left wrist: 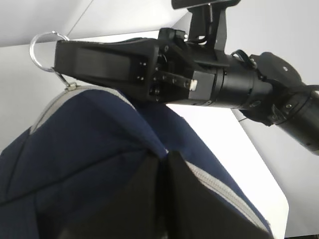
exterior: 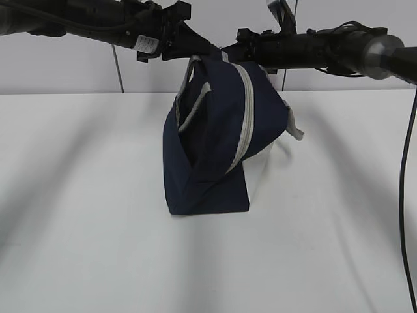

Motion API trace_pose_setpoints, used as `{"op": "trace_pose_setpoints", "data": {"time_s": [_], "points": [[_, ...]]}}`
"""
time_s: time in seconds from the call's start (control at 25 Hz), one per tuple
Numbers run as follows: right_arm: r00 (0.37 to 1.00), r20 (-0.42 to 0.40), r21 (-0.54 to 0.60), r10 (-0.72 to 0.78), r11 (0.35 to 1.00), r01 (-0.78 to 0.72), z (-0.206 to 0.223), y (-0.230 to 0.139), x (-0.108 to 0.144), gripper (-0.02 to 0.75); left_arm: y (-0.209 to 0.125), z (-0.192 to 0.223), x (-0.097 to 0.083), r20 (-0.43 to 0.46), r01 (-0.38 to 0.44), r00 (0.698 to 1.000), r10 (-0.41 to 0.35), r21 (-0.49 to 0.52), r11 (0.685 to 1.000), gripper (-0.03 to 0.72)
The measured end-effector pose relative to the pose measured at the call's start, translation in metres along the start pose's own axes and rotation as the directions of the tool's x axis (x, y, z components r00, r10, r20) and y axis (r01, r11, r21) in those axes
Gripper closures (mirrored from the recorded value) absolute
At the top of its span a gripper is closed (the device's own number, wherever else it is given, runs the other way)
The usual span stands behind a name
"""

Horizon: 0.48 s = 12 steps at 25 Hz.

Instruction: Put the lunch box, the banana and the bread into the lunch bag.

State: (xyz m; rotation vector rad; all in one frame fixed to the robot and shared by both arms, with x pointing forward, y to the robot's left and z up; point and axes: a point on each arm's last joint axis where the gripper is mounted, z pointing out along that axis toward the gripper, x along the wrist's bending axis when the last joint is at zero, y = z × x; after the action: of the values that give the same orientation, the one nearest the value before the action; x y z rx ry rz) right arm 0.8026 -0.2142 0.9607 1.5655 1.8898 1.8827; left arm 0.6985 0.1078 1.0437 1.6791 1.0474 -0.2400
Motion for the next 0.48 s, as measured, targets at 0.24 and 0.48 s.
{"op": "trace_pose_setpoints", "data": {"time_s": [0.24,0.48], "points": [[0.999,0.013,0.006,0.041,0.999,-0.041,-0.0005,-0.0006,-0.0021,0.754,-0.0005,0.0001,0.0003,-0.007,-0.009,1.0,0.009,0.008,1.0,0.677],[0.996,0.024,0.026,0.083,0.996,-0.084,0.0031,-0.0085,-0.0092,0.754,-0.0011,0.0005,0.0013,-0.021,-0.018,1.0,0.018,0.013,1.0,0.676]]}}
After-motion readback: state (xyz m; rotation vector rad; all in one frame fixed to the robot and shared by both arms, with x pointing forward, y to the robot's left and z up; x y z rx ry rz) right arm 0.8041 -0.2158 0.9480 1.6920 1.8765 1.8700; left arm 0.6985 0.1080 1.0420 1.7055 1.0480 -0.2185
